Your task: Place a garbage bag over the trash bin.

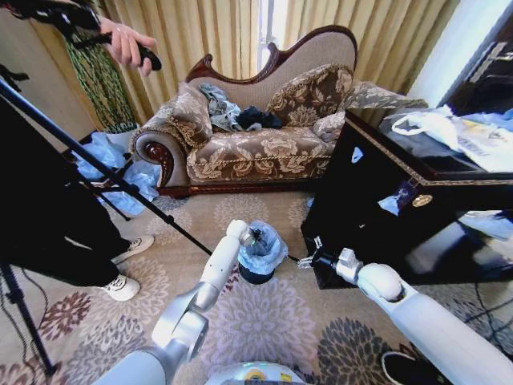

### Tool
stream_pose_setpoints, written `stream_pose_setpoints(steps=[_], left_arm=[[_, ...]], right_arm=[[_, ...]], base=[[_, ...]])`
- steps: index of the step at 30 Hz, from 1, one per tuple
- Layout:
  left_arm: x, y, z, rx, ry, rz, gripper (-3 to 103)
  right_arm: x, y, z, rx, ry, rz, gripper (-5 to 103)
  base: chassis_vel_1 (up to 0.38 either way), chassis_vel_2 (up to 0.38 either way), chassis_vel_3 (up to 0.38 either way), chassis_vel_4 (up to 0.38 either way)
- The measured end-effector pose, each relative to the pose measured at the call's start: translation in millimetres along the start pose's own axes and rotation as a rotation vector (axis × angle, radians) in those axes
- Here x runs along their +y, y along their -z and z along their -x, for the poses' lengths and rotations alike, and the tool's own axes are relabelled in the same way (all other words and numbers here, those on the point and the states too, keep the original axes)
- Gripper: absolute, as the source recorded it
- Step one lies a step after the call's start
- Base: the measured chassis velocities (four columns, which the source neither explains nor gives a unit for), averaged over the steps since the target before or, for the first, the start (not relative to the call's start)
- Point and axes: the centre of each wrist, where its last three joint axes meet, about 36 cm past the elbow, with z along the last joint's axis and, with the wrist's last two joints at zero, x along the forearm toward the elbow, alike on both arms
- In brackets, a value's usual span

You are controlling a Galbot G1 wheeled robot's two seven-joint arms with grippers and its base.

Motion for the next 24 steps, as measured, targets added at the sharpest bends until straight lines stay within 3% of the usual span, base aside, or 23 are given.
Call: stream_pose_setpoints(steps=[8, 18, 20, 24], left_arm=[[17.1, 13.8, 9.7, -0.034, 0.016, -0.041, 0], [8.9, 33.6, -7.0, -0.055, -0.029, -0.098, 0], [8.7, 32.0, -7.6, -0.051, -0.03, -0.099, 0], [4.6, 13.3, -11.4, -0.017, -0.054, -0.044, 0]], right_arm=[[-0.1, 0.0, -2.5, 0.002, 0.006, 0.006, 100], [0.5, 0.0, -2.1, 0.0, 0.009, 0.01, 100], [0.4, -0.2, -2.2, 0.001, 0.008, 0.01, 100], [-0.8, -1.2, -3.2, 0.005, 0.006, 0.01, 100]], base=[[0.0, 0.0, 0.0, 0.0], [0.0, 0.0, 0.0, 0.0], [0.0, 0.0, 0.0, 0.0], [0.0, 0.0, 0.0, 0.0]])
